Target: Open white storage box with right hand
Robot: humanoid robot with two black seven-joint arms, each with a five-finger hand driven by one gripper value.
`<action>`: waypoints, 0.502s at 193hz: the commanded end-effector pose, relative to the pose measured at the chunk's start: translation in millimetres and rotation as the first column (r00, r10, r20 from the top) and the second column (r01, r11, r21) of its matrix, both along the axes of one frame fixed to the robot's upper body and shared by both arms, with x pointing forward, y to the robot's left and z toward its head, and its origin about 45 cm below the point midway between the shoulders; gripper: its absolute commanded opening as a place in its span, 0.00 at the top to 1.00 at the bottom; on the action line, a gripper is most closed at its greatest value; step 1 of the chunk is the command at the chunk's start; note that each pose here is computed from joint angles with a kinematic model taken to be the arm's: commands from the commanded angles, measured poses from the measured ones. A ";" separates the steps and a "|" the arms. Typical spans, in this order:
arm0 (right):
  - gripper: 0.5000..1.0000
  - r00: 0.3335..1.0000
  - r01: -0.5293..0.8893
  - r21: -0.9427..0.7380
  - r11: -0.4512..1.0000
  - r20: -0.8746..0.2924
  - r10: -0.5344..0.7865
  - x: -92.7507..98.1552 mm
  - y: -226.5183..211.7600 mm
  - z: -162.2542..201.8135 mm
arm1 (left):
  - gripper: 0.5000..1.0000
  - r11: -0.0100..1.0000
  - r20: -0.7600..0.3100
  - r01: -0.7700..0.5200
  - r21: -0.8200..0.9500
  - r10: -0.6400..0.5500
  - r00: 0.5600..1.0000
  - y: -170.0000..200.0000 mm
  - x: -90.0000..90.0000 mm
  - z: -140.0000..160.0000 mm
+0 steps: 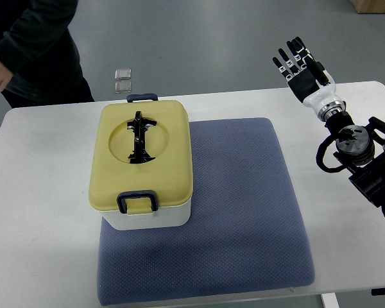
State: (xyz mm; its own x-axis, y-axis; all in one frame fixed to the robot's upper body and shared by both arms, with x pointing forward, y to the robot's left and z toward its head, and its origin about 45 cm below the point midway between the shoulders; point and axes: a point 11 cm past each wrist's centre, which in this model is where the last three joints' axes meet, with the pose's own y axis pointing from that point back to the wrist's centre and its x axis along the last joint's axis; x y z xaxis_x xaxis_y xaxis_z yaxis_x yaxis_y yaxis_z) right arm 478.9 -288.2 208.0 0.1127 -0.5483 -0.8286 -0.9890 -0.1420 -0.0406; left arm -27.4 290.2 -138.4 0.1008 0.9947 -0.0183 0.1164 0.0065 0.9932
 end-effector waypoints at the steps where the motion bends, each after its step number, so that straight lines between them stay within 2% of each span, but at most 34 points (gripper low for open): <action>1: 0.14 1.000 0.001 0.000 1.000 -0.001 -0.001 -0.3 -0.3 -0.6 | 0.00 1.000 0.000 0.000 0.004 0.000 1.000 1.1 0.1 0.0; 67: 0.14 1.000 -0.002 -0.006 1.000 0.002 0.002 0.7 -0.4 1.6 | 0.00 1.000 -0.002 -0.006 -0.004 0.006 1.000 -0.9 0.3 0.0; 97: 0.14 0.999 -0.023 -0.031 0.999 0.023 0.023 6.4 3.6 13.3 | 0.00 1.000 -0.001 -0.005 -0.005 0.005 1.000 -1.0 0.3 0.0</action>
